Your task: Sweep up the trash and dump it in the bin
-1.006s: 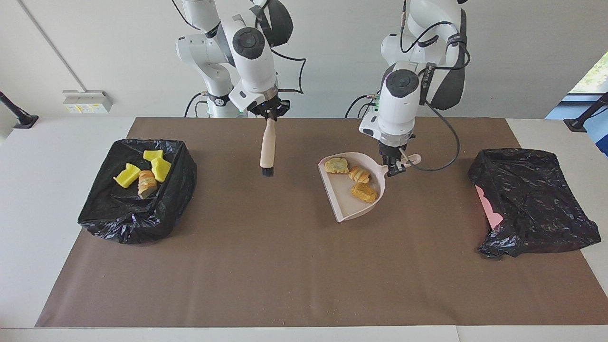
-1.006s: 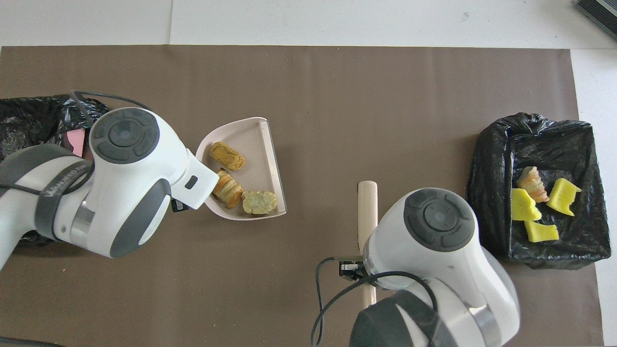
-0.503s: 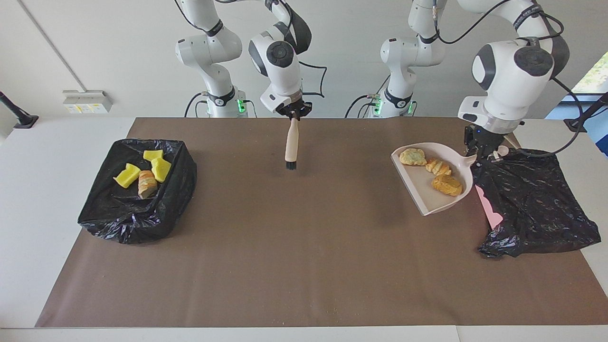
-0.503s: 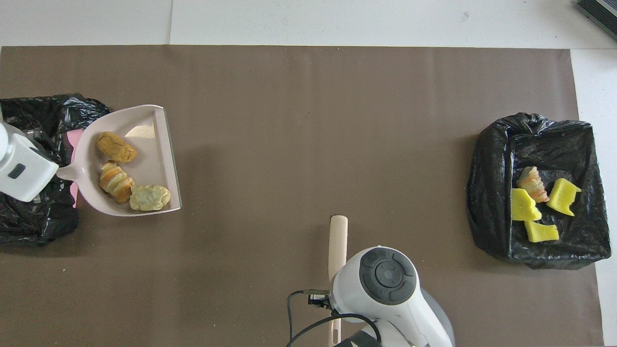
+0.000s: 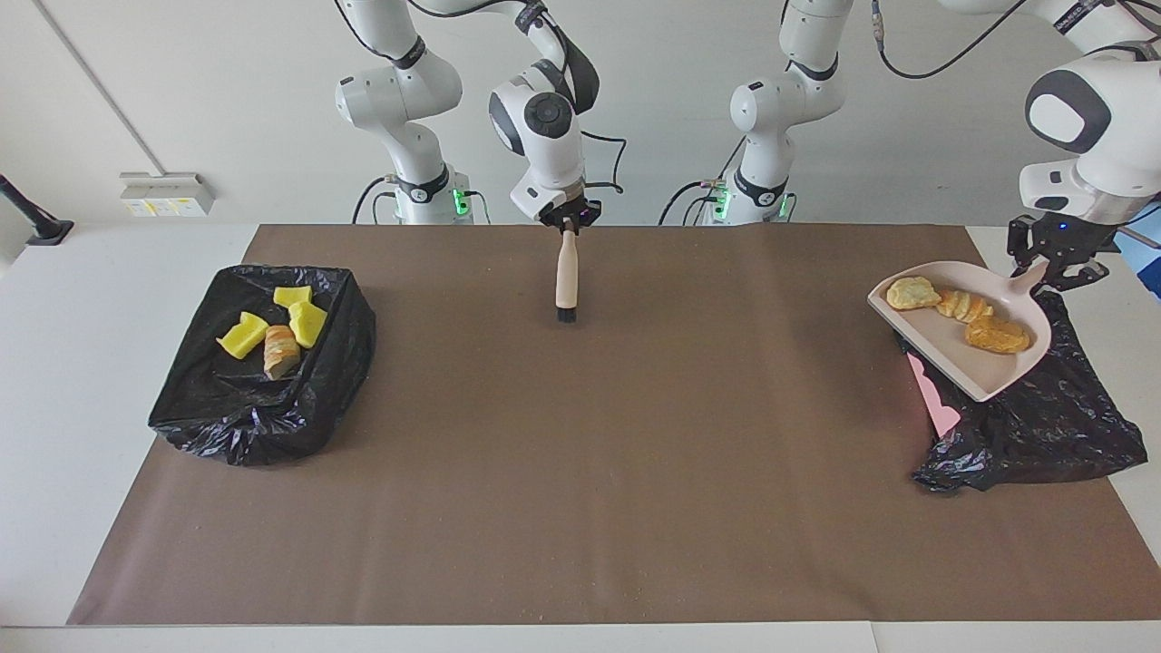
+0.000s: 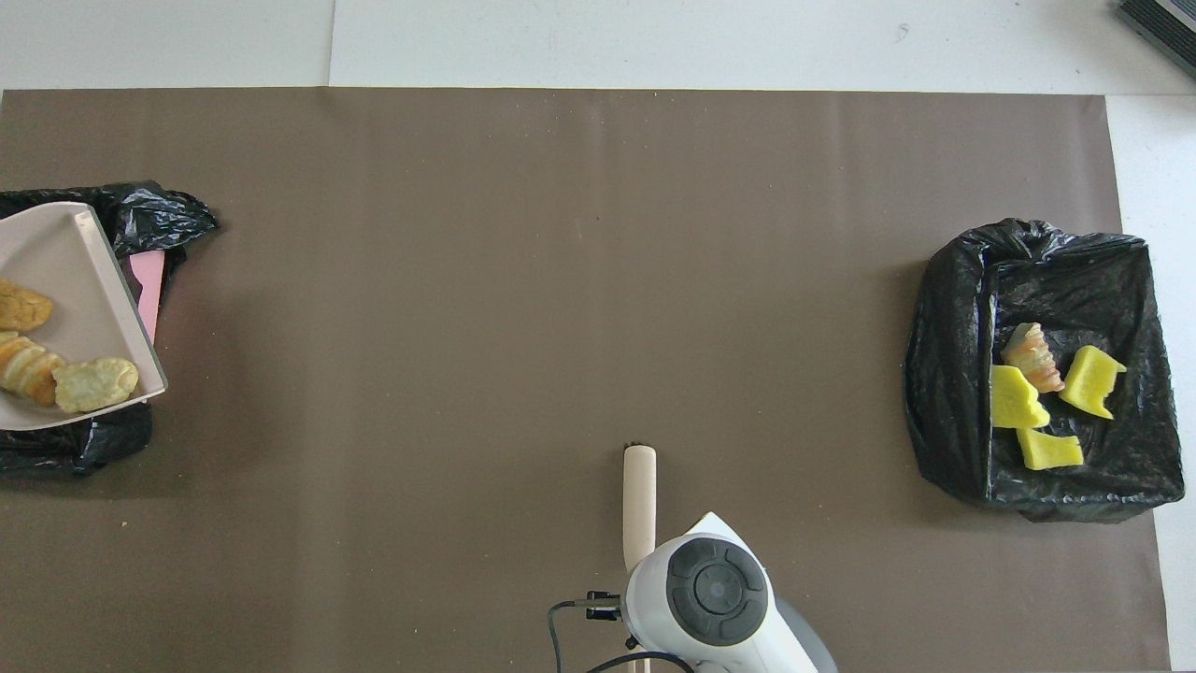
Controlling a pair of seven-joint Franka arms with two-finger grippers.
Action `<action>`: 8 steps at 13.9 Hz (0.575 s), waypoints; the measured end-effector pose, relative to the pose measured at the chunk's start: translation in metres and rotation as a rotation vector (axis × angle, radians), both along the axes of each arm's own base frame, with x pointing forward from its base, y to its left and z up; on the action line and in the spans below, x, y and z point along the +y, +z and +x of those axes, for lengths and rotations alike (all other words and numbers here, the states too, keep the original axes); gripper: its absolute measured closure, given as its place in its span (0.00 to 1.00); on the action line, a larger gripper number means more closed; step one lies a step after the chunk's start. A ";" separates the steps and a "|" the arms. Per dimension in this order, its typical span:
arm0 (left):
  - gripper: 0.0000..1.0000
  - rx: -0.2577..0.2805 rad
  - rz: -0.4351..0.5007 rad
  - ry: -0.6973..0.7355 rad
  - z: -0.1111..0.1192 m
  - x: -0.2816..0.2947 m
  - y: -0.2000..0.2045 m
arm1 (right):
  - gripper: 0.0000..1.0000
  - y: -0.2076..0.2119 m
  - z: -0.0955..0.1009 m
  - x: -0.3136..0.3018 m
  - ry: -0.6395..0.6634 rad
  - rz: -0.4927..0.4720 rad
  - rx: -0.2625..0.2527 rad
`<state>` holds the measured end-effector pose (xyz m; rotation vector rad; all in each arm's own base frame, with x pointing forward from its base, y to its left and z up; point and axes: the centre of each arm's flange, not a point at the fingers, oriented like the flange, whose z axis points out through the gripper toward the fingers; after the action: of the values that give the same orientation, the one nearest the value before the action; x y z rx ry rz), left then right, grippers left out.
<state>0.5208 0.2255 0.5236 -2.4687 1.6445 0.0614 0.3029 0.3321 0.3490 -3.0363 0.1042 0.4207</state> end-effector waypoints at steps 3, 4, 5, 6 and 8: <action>0.68 -0.033 0.137 -0.079 -0.008 0.052 0.012 | 0.74 -0.008 -0.007 0.001 0.010 -0.001 -0.010; 0.68 -0.006 0.220 -0.112 -0.005 0.060 0.018 | 0.74 -0.011 -0.008 0.001 0.009 0.002 -0.018; 0.68 0.029 0.311 -0.150 0.001 0.065 0.024 | 0.74 -0.015 -0.011 0.002 0.011 0.002 -0.022; 0.68 0.059 0.383 -0.183 0.007 0.066 0.028 | 0.74 -0.020 -0.013 0.002 0.014 0.002 -0.022; 0.68 0.109 0.478 -0.237 0.017 0.064 0.027 | 0.74 -0.024 -0.014 0.003 0.016 0.000 -0.019</action>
<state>0.5383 0.2894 0.5509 -1.9368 1.7096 0.5018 0.2893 0.3350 0.3246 -3.0420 0.0791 0.3929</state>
